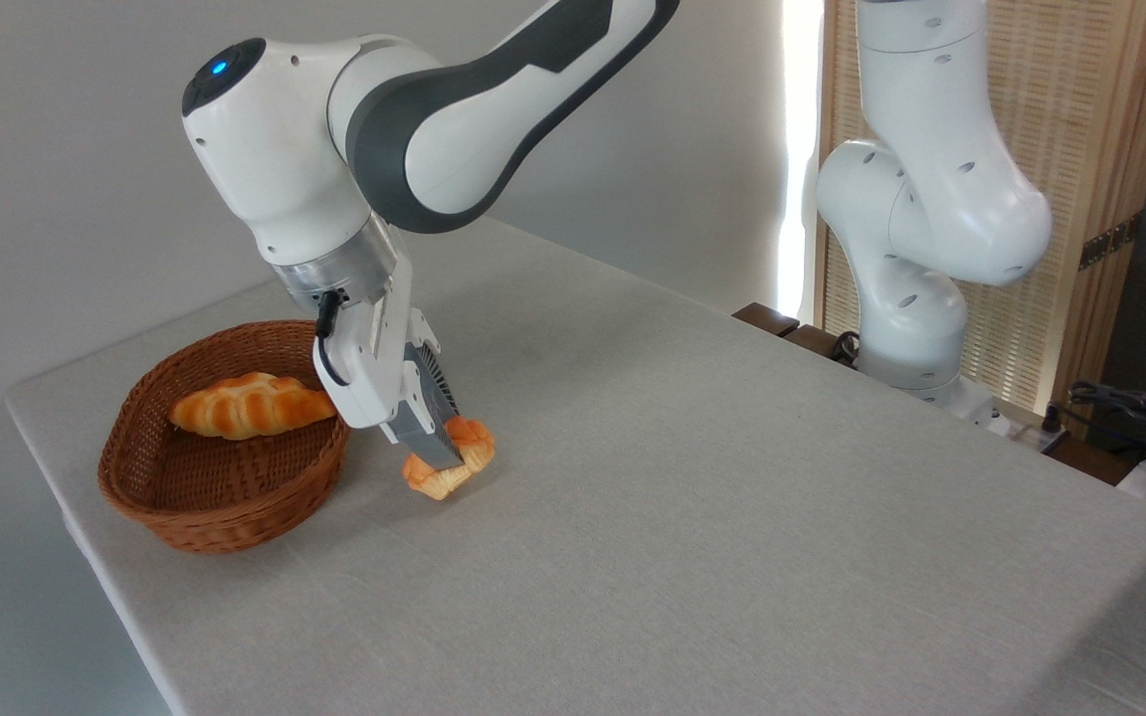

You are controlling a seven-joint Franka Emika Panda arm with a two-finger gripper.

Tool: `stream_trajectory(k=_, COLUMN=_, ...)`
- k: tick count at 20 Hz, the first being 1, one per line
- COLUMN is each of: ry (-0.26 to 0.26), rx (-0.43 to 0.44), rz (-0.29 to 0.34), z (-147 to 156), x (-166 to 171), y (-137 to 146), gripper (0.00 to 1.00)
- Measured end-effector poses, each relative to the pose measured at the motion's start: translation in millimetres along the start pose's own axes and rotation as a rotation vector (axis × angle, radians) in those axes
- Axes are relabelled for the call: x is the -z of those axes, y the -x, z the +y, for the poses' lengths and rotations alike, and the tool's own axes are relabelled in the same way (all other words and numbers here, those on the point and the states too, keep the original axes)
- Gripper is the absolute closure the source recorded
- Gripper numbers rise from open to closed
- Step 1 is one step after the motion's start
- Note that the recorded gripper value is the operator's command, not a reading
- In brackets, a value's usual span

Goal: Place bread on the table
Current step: 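Lift the roll out of the basket and lower it onto the table, then open the gripper, release the roll, and raise the gripper away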

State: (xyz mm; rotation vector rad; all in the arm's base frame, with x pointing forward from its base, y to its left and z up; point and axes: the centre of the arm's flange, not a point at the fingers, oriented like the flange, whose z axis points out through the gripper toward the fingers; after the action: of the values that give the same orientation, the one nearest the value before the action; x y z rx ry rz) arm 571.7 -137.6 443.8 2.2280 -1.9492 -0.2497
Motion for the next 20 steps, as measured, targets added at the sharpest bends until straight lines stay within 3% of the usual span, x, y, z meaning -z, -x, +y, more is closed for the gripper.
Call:
stream_trajectory(k=11, ry=-0.036, rx=-0.002, rz=0.01, z=5, x=19, y=0, gripper=0.0)
stream_trajectory(k=13, ry=-0.062, rx=0.012, rz=0.019, z=6, x=32, y=1, gripper=0.0)
stream_trajectory(k=15, ry=-0.115, rx=0.102, rz=0.042, z=8, x=62, y=14, gripper=0.0)
stream_trajectory(k=18, ry=-0.202, rx=0.32, rz=0.092, z=19, x=115, y=53, gripper=0.0)
stream_trajectory(k=20, ry=-0.226, rx=0.437, rz=0.115, z=29, x=140, y=81, gripper=0.0)
